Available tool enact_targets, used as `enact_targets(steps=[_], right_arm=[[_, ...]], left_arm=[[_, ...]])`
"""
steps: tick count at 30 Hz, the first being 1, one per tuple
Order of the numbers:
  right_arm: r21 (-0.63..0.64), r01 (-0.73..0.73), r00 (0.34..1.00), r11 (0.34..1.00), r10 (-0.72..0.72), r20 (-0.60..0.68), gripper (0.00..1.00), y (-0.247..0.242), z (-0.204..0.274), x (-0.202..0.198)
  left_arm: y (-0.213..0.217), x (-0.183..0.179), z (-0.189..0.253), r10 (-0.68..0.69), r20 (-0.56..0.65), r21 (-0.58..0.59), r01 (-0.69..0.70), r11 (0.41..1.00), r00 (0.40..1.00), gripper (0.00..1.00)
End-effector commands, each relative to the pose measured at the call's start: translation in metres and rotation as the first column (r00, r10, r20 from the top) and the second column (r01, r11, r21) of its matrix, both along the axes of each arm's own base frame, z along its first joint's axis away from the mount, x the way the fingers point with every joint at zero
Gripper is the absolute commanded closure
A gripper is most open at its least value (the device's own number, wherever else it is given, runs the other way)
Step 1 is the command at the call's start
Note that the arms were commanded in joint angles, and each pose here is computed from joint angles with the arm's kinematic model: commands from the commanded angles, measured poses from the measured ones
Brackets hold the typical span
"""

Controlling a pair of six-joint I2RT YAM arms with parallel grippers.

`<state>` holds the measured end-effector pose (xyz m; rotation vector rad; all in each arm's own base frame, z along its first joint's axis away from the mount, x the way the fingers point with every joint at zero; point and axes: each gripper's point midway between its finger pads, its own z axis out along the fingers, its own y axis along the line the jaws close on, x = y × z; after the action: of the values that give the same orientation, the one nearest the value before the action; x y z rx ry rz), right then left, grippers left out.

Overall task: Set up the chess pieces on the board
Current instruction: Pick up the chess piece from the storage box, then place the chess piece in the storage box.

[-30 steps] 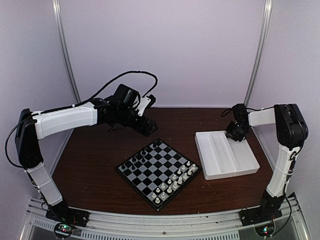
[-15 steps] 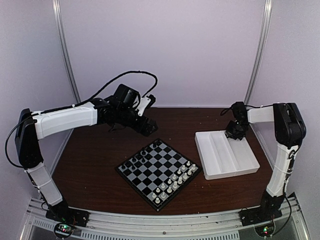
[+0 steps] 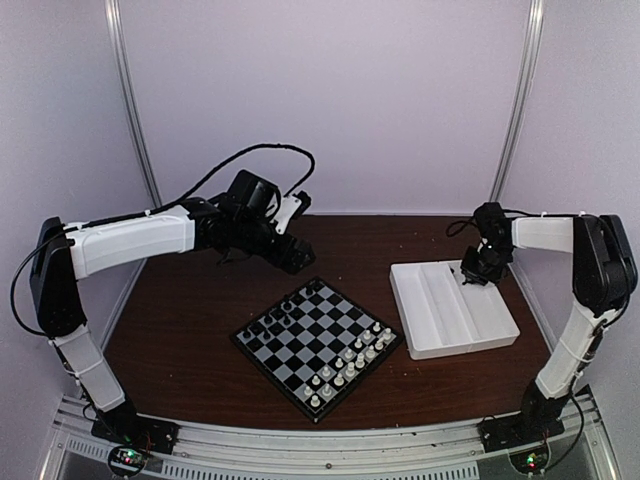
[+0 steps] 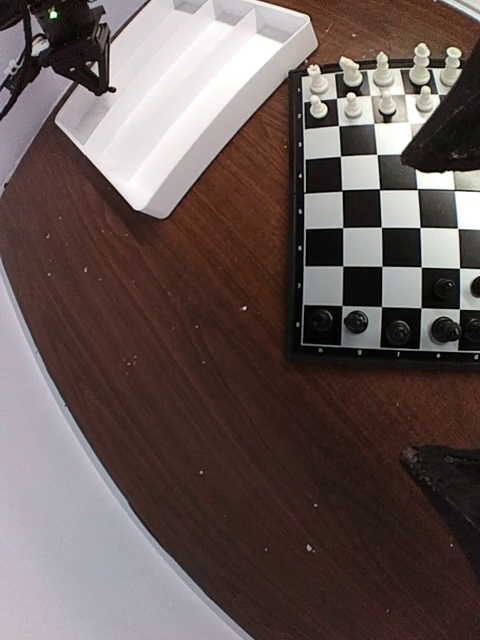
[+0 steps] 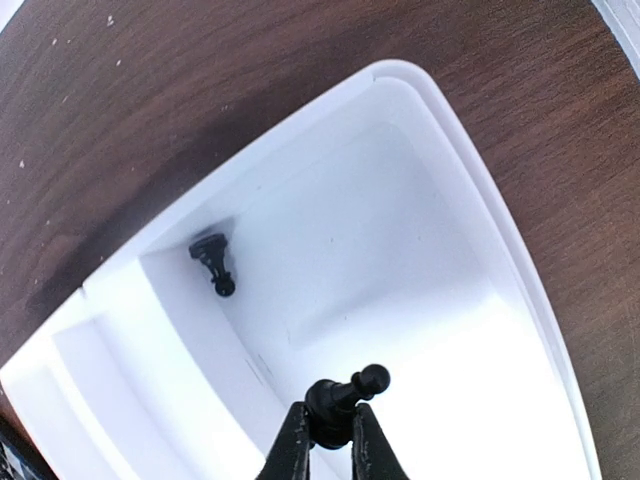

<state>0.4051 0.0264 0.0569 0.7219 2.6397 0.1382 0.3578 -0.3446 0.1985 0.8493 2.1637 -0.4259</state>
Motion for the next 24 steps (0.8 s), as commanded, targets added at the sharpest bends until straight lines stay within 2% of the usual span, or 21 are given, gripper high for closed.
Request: enact_targets(steps=[1, 9, 12, 14, 20, 24], right_arm=[[0.014, -0.085, 0.995, 0.996, 0.085, -0.052, 0.86, 0.004, 0.002, -0.023], [0.075, -0.221, 0.956, 0.972, 0.231, -0.179, 0.85, 0.018, -0.018, -0.035], [0.048, -0.244, 0.946, 0.968, 0.249, -0.208, 0.78, 0.012, -0.021, -0.035], [0.044, -0.247, 0.945, 0.968, 0.25, -0.209, 0.72, 0.011, -0.021, -0.034], [0.047, -0.225, 0.955, 0.973, 0.23, -0.188, 0.68, 0.01, -0.022, -0.026], [0.046, -0.208, 0.966, 0.977, 0.212, -0.147, 0.6, 0.01, -0.016, -0.018]], left_arm=[[0.0, 0.004, 0.008, 0.005, 0.028, -0.03, -0.004, 1.0, 1.0, 0.05], [0.001, 0.004, 0.008, 0.005, 0.026, -0.029, -0.005, 1.0, 1.0, 0.05], [0.002, 0.003, 0.007, 0.007, 0.028, -0.027, -0.006, 1.0, 1.0, 0.05], [0.002, 0.003, 0.007, 0.007, 0.026, -0.025, -0.006, 1.0, 1.0, 0.05], [0.004, 0.003, 0.009, 0.011, 0.031, -0.021, -0.01, 1.0, 0.999, 0.05], [0.004, 0.002, 0.01, 0.011, 0.032, -0.021, -0.01, 1.0, 0.999, 0.05]])
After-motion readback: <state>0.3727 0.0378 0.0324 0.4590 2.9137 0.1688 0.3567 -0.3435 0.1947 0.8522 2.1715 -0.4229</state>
